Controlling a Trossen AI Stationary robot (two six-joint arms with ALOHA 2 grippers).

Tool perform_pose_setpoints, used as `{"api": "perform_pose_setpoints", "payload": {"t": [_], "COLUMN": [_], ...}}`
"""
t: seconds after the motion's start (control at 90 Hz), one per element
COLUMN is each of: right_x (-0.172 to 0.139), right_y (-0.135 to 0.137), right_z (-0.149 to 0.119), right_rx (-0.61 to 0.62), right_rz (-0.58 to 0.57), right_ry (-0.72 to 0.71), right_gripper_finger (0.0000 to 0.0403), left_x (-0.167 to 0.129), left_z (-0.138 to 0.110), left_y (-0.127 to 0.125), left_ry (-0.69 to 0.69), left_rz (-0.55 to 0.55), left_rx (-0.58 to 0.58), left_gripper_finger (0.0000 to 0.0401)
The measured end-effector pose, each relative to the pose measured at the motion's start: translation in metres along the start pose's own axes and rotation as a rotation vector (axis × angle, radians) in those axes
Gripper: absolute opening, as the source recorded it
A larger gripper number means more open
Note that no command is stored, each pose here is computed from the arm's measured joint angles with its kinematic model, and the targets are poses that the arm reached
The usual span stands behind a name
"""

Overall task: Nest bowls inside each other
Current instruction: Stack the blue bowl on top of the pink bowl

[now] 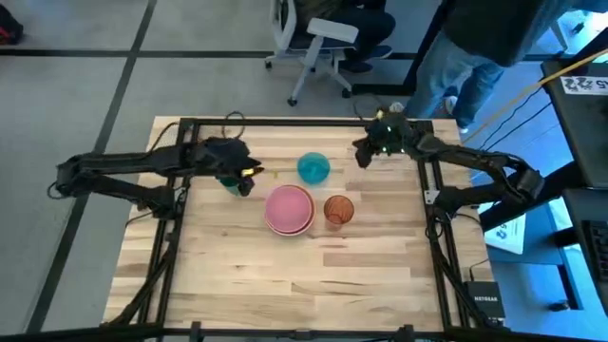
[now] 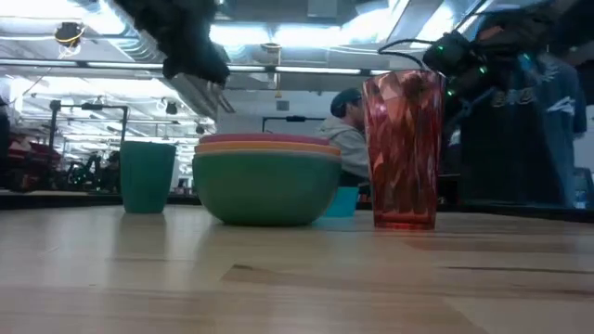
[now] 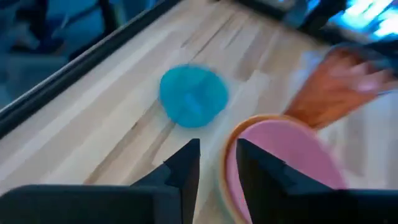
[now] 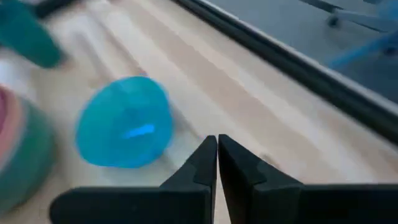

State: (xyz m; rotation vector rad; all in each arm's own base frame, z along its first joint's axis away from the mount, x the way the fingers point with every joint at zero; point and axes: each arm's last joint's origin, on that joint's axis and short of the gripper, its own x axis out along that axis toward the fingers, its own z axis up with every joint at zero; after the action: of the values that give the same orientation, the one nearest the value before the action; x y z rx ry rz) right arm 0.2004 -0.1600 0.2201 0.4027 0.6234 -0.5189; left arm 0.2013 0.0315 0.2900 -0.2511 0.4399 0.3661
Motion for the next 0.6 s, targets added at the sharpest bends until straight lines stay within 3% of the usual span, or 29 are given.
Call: {"api": "perform_pose_setpoints", "payload": {"t": [0.089,0.244,0.389,0.511,0.6], "right_x": [0.004,0.028,0.054,0.072,0.082], "right_y": [0.003,0.003,0.011,0.032,0.047], "right_z": [0.02,0.041,0.05,0.054,0.055], "right_rx": [-0.001,0.026,0.025,-0.059,-0.117], "right_rz": [0.04,0.136,0.171,0.211,0.174], "right_ry": [0.03,0.121,0.24,0.291,0.332], "right_gripper_finger": [0.0031,0.0079,0.0113,0.0126,0.0127], "left_x": [-0.008,-0.013,-0.013,-0.011,-0.009], "left_z": [-0.008,-0.033,-0.062,-0.085,-0.098], "left_y": [-0.004,-0.004,-0.002,-0.001,-0.003], "left_ry": [-0.064,-0.055,-0.03,-0.036,-0.058], "left_rz": [-0.045,-0.005,0.01,0.009,-0.01], "left_rx": [0.041,0.069,-0.006,-0.071,-0.1], "left_gripper_finger": [0.0088,0.0088,0.0088,0.0088,0.0088]}}
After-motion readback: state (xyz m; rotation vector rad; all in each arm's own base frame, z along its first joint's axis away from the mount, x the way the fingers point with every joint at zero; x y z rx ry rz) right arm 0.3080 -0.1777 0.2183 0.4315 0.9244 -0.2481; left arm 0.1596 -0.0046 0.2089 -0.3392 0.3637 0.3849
